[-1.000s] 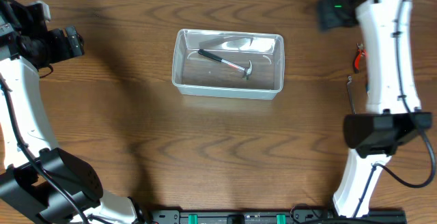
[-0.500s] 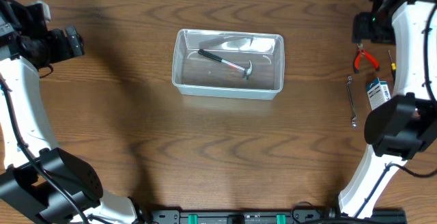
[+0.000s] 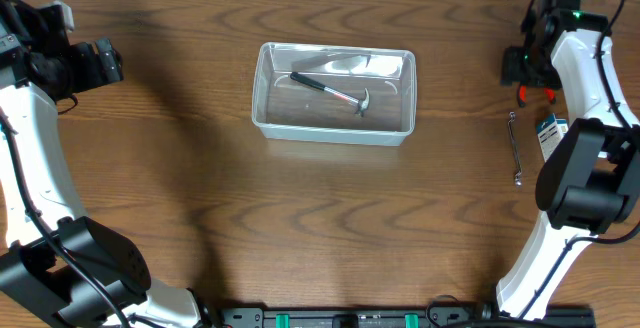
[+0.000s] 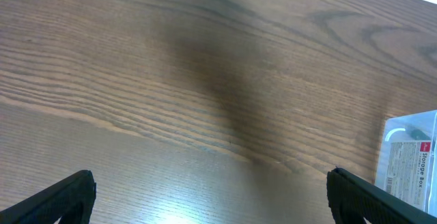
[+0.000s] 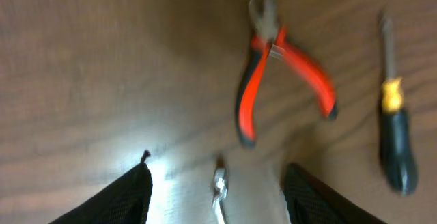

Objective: Pack container
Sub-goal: 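Move the right gripper back and lower onto the red-handled pliers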

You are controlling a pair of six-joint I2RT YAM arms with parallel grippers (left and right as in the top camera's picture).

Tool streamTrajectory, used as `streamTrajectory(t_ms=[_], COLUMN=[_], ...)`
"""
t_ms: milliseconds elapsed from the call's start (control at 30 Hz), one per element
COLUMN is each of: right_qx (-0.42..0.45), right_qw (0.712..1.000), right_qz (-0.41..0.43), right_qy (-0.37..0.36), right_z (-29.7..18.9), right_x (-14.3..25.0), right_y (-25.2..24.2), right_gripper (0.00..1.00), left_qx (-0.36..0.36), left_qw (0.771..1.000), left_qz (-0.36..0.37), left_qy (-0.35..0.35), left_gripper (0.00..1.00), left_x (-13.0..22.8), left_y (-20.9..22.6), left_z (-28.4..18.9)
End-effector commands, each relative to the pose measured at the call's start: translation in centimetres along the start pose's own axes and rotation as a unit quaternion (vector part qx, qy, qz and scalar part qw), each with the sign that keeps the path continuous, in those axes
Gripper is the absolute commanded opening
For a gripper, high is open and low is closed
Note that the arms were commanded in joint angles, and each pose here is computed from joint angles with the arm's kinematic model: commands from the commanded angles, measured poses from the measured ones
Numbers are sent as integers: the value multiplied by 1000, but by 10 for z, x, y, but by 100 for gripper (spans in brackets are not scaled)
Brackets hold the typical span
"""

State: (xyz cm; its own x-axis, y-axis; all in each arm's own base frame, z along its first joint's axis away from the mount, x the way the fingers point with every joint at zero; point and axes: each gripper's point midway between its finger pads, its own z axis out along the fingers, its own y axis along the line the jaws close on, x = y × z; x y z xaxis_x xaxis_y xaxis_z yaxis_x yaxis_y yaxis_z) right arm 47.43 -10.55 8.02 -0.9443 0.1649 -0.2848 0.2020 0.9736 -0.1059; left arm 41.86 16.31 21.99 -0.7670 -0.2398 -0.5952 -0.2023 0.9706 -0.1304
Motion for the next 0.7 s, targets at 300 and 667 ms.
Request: streamTrajectory(t_ms=[300, 667], right_qx=[24, 42], right_qw=[1000, 999], right_qz=[5, 14], right_qy=[-16, 24], right_z=[26, 66], right_x=[-12, 5], right_y=[-13, -32], right_gripper=[70, 72], left_qx=[6, 6], left_qw=[1000, 1000], left_qz=[-1, -1], left_qy=[-6, -6], left_gripper=[98, 98], left_x=[-5, -5], left_y=[-3, -3], left_z=[-3, -3])
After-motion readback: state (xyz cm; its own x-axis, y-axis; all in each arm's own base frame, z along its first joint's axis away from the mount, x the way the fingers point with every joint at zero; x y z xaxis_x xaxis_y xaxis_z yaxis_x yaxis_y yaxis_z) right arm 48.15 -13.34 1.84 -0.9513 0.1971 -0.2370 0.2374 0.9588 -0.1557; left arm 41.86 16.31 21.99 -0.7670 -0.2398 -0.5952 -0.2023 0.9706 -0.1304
